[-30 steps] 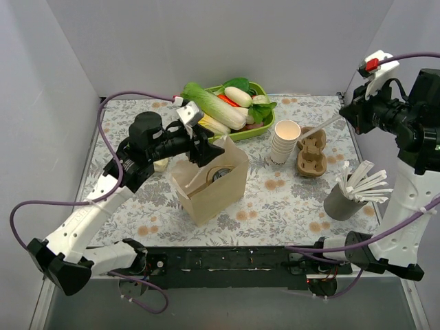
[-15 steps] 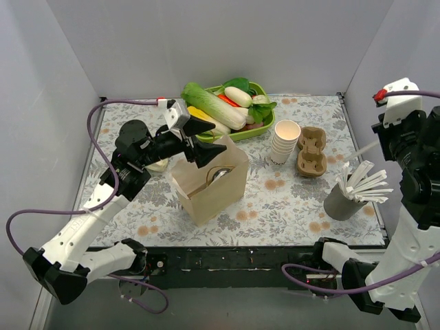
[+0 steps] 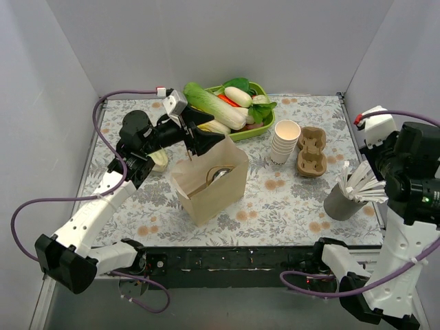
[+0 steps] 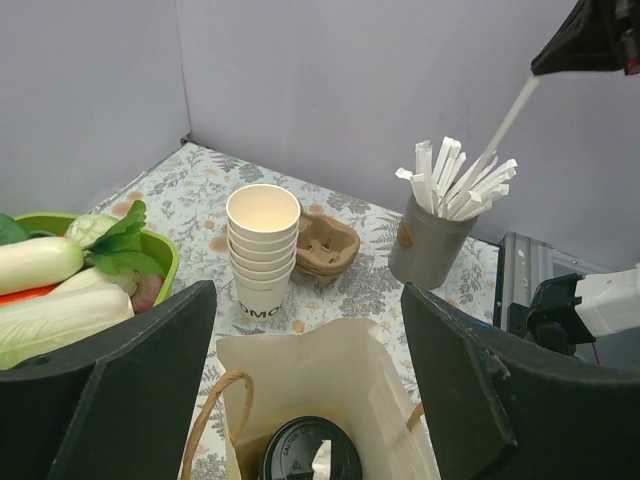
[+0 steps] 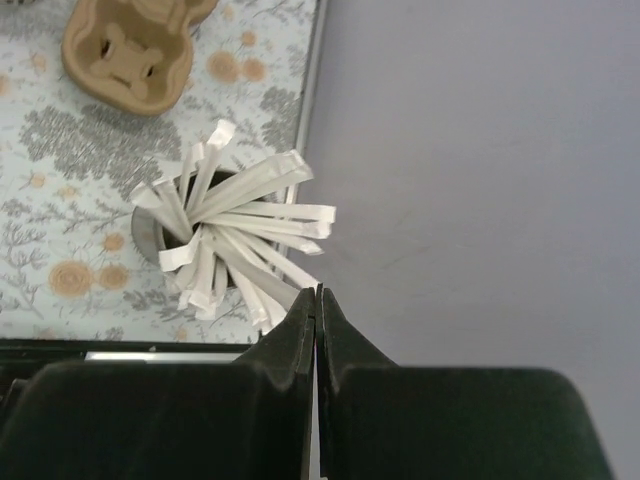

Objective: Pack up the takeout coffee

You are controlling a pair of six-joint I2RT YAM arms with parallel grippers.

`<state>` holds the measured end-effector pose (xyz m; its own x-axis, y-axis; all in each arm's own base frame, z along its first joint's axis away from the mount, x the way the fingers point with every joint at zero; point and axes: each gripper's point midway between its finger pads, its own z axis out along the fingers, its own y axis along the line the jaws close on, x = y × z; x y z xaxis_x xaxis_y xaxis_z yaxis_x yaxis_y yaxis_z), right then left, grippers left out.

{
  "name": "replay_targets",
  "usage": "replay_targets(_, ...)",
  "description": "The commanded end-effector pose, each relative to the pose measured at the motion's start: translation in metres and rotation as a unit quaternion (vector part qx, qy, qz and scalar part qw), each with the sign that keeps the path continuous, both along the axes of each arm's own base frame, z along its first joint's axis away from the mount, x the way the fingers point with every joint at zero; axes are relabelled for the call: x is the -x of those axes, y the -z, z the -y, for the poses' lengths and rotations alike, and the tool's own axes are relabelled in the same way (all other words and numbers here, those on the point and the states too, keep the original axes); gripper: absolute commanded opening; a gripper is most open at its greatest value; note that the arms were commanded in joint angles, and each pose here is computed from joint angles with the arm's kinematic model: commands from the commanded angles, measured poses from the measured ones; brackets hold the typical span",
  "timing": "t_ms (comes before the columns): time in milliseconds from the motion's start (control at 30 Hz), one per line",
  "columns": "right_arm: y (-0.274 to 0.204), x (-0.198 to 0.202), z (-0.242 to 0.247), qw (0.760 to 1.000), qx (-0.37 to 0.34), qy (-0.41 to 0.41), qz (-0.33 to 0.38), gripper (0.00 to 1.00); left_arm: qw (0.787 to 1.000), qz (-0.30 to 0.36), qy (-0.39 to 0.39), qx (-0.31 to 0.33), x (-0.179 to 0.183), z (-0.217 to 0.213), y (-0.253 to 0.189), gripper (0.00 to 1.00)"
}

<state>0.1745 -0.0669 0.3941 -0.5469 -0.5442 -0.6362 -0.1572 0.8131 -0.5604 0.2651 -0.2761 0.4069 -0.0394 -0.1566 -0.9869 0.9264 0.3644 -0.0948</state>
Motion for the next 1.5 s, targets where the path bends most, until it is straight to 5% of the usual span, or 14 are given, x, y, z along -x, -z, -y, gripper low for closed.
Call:
replay_targets(0, 0.038, -0.018, -0.004, 0.998, -0.02, -0.015, -0.052, 0.01, 1.0, 0.021, 0.003, 0.01, 0.002, -0.004, -0.016, 0.75)
replay_targets(267, 0.098, -0.041, 0.009, 0.995, -0.013, 0.01, -0.098, 0.01, 0.999, 0.027, -0.015, 0.01, -0.004, -0.006, -0.027, 0.76)
replay_targets(300, 0.097, -0.047, 0.009, 0.996, -0.015, 0.009, -0.093, 0.08, 0.999, 0.03, -0.016, 0.011, -0.005, -0.006, -0.031, 0.76)
replay_targets(367, 0.089, -0.055, 0.002, 0.996, -0.031, -0.004, -0.084, 0.4, 0.999, 0.038, -0.023, 0.011, -0.007, -0.006, -0.038, 0.76)
replay_targets(400, 0.071, -0.067, -0.009, 0.996, -0.055, -0.029, -0.062, 0.68, 0.999, 0.045, -0.028, 0.012, -0.007, -0.006, -0.046, 0.76)
replay_targets(500, 0.041, -0.089, -0.03, 0.992, -0.099, -0.076, -0.035, 0.89, 0.997, 0.062, -0.039, 0.006, -0.009, -0.007, -0.056, 0.78)
replay_targets(700, 0.005, -0.14, -0.058, 0.976, -0.177, -0.128, 0.015, 0.94, 0.985, 0.073, -0.154, -0.02, -0.045, -0.031, -0.075, 0.91)
replay_targets(867, -0.033, -0.219, -0.046, 0.966, -0.235, -0.051, 0.099, 0.95, 0.935, 0.098, -0.334, -0.061, -0.093, -0.092, -0.086, 0.98)
replay_targets(967, -0.042, -0.262, -0.035, 0.968, -0.207, 0.014, 0.138, 0.98, 0.897, 0.124, -0.414, -0.092, -0.112, -0.13, -0.084, 0.98)
replay_targets(1067, -0.047, -0.295, -0.063, 0.969, -0.179, 0.007, 0.171, 0.98, 0.886, 0.1, -0.439, -0.107, -0.128, -0.161, -0.072, 0.98)
replay_targets(1267, -0.075, -0.316, -0.132, 0.948, -0.191, -0.079, 0.242, 0.98, 0.867, 0.024, -0.486, -0.106, -0.162, -0.211, -0.048, 0.98)
replay_targets(1467, -0.092, -0.31, -0.164, 0.927, -0.214, -0.116, 0.285, 0.98, 0.854, 0.029, -0.51, -0.101, -0.166, -0.24, -0.056, 0.98)
